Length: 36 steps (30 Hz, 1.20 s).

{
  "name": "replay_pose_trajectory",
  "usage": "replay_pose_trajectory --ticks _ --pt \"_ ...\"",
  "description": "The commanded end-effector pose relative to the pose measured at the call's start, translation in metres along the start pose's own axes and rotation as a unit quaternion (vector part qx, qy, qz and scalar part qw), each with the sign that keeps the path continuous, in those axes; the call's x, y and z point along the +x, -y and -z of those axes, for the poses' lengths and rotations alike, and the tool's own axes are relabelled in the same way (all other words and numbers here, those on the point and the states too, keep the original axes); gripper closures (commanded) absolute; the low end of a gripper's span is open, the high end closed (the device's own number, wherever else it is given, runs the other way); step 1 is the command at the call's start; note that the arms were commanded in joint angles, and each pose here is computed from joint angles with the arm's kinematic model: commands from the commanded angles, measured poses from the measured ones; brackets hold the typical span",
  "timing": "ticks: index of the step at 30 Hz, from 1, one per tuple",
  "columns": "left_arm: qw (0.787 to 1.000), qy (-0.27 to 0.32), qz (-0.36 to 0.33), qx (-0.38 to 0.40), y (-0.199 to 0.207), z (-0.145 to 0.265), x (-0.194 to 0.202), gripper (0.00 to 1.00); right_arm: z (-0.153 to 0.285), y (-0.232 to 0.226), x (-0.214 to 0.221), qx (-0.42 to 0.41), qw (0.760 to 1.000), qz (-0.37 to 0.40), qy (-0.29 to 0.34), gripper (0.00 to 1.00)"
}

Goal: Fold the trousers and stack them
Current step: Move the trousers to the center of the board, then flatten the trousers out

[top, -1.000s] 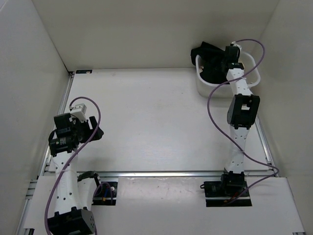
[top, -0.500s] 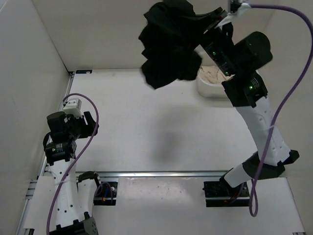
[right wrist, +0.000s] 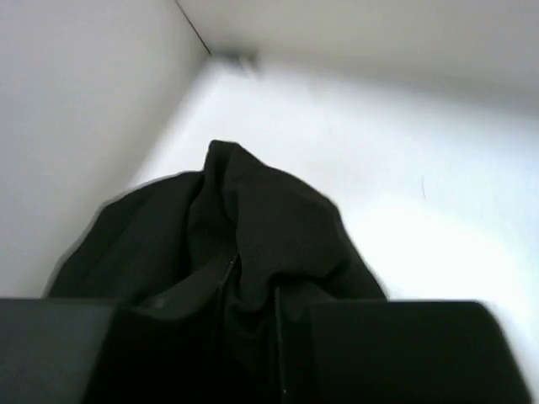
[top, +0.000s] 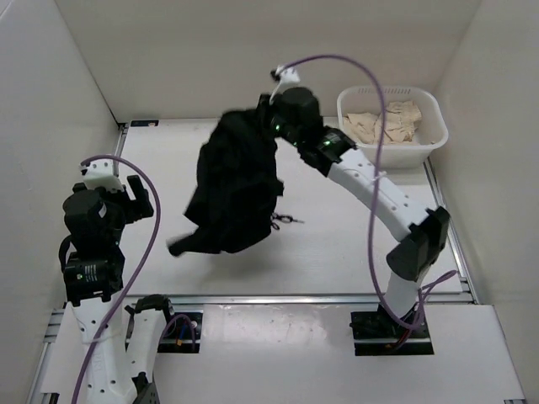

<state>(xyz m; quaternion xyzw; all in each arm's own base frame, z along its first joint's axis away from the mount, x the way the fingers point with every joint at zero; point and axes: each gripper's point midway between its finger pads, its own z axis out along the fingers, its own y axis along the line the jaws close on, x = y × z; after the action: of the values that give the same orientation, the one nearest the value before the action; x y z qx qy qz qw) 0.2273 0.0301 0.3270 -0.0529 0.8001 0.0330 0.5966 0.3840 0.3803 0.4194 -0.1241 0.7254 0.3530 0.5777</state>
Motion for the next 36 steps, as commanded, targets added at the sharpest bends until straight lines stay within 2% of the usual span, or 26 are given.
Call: replay_pose_trajectory --ticks 1,2,3,5,7,8,9,10,12,13,16,17,18,19,20,22,24,25,26,29,31,34,35,36 --pt "0.999 0.009 -0.002 -0.042 -0.014 0.005 -0.003 0.11 0.001 0.036 0.058 0.07 0.994 0.0 -0.081 0.75" --pt "0.999 -0.002 -0.002 -0.042 -0.014 0.003 0.004 0.09 -0.007 0.051 0.075 0.081 0.991 0.026 -0.104 0.31" --pt "0.999 -0.017 -0.003 -0.031 -0.01 -0.002 0.015 0.07 -0.006 0.071 0.1 0.104 0.983 0.04 -0.149 0.15" --pt "0.999 -0.037 -0.004 -0.025 -0.008 -0.007 0.03 0.06 -0.016 0.083 0.099 0.117 0.976 0.052 -0.176 0.01" --pt "0.997 -0.073 -0.006 -0.001 0.002 -0.015 0.053 0.05 -0.009 0.087 0.105 0.119 0.968 0.058 -0.213 0.01" --pt "0.997 -0.08 -0.005 0.007 0.005 -0.016 0.059 0.05 -0.006 0.084 0.098 0.117 0.97 0.058 -0.206 0.01" --pt "0.993 -0.115 -0.004 0.017 0.008 -0.021 0.075 0.06 0.001 0.092 0.118 0.124 0.964 0.059 -0.228 0.01" --pt "0.989 -0.138 -0.003 0.043 0.018 -0.026 0.091 0.08 0.01 0.087 0.107 0.119 0.97 0.048 -0.205 0.01" --pt "0.98 -0.187 0.0 0.066 0.027 -0.034 0.115 0.08 0.023 0.098 0.131 0.138 0.966 0.009 -0.218 0.01" --pt "0.974 -0.21 0.004 0.09 0.036 -0.037 0.129 0.08 0.036 0.108 0.173 0.147 0.954 -0.005 -0.262 0.01" --pt "0.951 -0.276 0.012 0.136 0.056 -0.053 0.153 0.14 0.062 0.097 0.212 0.126 0.944 -0.052 -0.301 0.06" --pt "0.95 -0.276 0.014 0.143 0.059 -0.064 0.149 0.17 0.075 0.101 0.247 0.125 0.93 -0.055 -0.341 0.08" --pt "0.944 -0.294 0.018 0.149 0.061 -0.069 0.154 0.23 0.083 0.092 0.26 0.116 0.926 -0.048 -0.356 0.09" --pt "0.927 -0.338 0.019 0.161 0.07 -0.08 0.172 0.24 0.088 0.087 0.272 0.108 0.923 -0.035 -0.367 0.1" --pt "0.922 -0.347 0.017 0.169 0.075 -0.087 0.17 0.24 0.093 0.07 0.287 0.083 0.921 -0.011 -0.381 0.1" --pt "0.901 -0.393 0.006 0.185 0.089 -0.097 0.195 0.24 0.106 0.062 0.308 0.056 0.911 0.052 -0.406 0.09" --pt "0.896 -0.407 -0.008 0.18 0.092 -0.105 0.214 0.24 0.109 0.058 0.324 0.058 0.902 0.076 -0.421 0.07" --pt "0.9 -0.4 -0.018 0.174 0.093 -0.119 0.222 0.24 0.112 0.061 0.337 0.073 0.896 0.067 -0.434 0.06" --pt "0.899 -0.406 -0.037 0.158 0.091 -0.122 0.234 0.18 0.116 0.067 0.346 0.088 0.891 0.063 -0.442 0.06" --pt "0.901 -0.407 -0.057 0.135 0.088 -0.141 0.247 0.14 0.119 0.11 0.353 0.204 0.881 0.083 -0.419 0.02" --pt "0.904 -0.404 -0.062 0.125 0.086 -0.149 0.248 0.14 0.12 0.132 0.356 0.246 0.873 0.085 -0.412 0.02" --pt "0.896 -0.416 -0.053 0.144 0.093 -0.147 0.256 0.19 0.119 0.151 0.365 0.265 0.865 0.056 -0.423 0.19" --pt "0.894 -0.417 -0.052 0.155 0.099 -0.145 0.256 0.24 0.119 0.153 0.364 0.272 0.865 0.047 -0.419 0.38" --pt "0.884 -0.431 -0.047 0.175 0.106 -0.135 0.267 0.3 0.121 0.165 0.364 0.292 0.858 0.054 -0.42 0.49"
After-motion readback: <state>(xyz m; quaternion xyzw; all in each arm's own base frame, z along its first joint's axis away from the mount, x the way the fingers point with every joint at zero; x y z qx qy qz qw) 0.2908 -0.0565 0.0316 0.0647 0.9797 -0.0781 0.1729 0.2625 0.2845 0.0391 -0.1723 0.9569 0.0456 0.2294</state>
